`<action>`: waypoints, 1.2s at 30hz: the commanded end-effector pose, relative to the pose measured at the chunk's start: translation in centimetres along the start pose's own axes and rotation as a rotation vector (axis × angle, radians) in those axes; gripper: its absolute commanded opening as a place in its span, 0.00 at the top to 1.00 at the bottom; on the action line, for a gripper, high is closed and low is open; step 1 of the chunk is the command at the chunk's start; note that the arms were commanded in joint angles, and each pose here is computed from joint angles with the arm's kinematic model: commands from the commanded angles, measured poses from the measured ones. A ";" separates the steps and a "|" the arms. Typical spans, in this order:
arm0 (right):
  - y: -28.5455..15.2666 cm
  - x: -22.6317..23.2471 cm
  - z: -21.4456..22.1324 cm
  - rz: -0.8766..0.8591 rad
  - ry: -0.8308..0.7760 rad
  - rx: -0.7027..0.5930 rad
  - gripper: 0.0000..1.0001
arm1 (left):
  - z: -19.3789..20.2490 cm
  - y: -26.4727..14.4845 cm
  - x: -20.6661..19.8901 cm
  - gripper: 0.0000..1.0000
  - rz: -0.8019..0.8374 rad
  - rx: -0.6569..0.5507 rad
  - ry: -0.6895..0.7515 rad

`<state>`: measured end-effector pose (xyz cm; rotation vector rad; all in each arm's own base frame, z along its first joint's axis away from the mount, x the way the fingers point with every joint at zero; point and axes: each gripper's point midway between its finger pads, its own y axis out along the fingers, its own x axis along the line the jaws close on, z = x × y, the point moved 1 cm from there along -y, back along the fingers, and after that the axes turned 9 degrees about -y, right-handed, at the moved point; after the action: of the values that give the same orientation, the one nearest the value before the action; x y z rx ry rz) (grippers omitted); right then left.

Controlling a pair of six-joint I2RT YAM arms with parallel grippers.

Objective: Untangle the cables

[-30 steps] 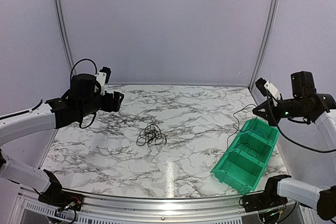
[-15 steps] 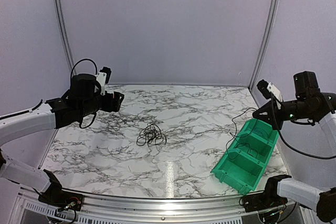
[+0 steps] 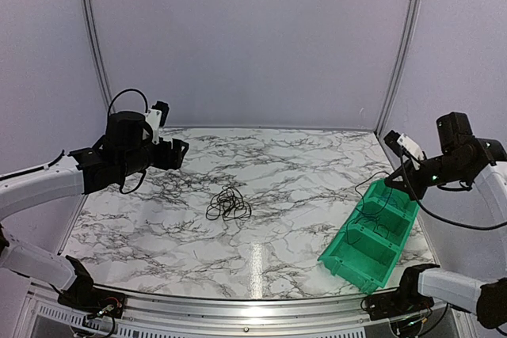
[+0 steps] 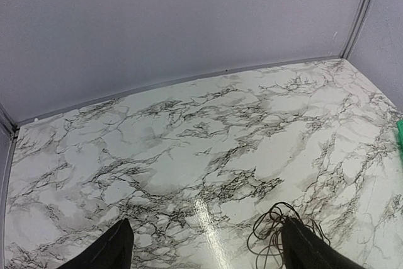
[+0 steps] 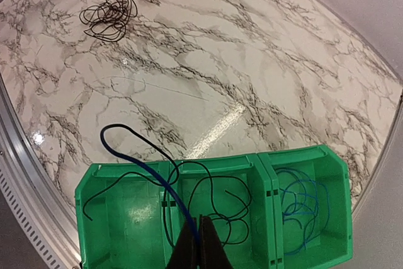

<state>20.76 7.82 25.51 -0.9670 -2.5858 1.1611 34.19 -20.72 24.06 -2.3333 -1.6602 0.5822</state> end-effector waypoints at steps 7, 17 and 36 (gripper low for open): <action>0.5 -4.7 2.5 0.195 0.121 0.107 1.00 | -1.0 -0.6 -0.8 0.16 0.049 -0.031 -0.025; 0.5 -8.4 6.5 0.299 0.213 0.182 1.00 | -0.7 -0.5 -1.1 0.16 0.062 -0.020 -0.028; -0.9 -6.3 10.9 0.296 -0.025 0.320 1.00 | -0.4 -0.2 -1.4 0.16 0.076 -0.005 -0.024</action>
<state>22.51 -3.25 20.08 -1.3804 -2.1981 1.4753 33.82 -21.49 23.99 -2.3703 -1.6015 0.6230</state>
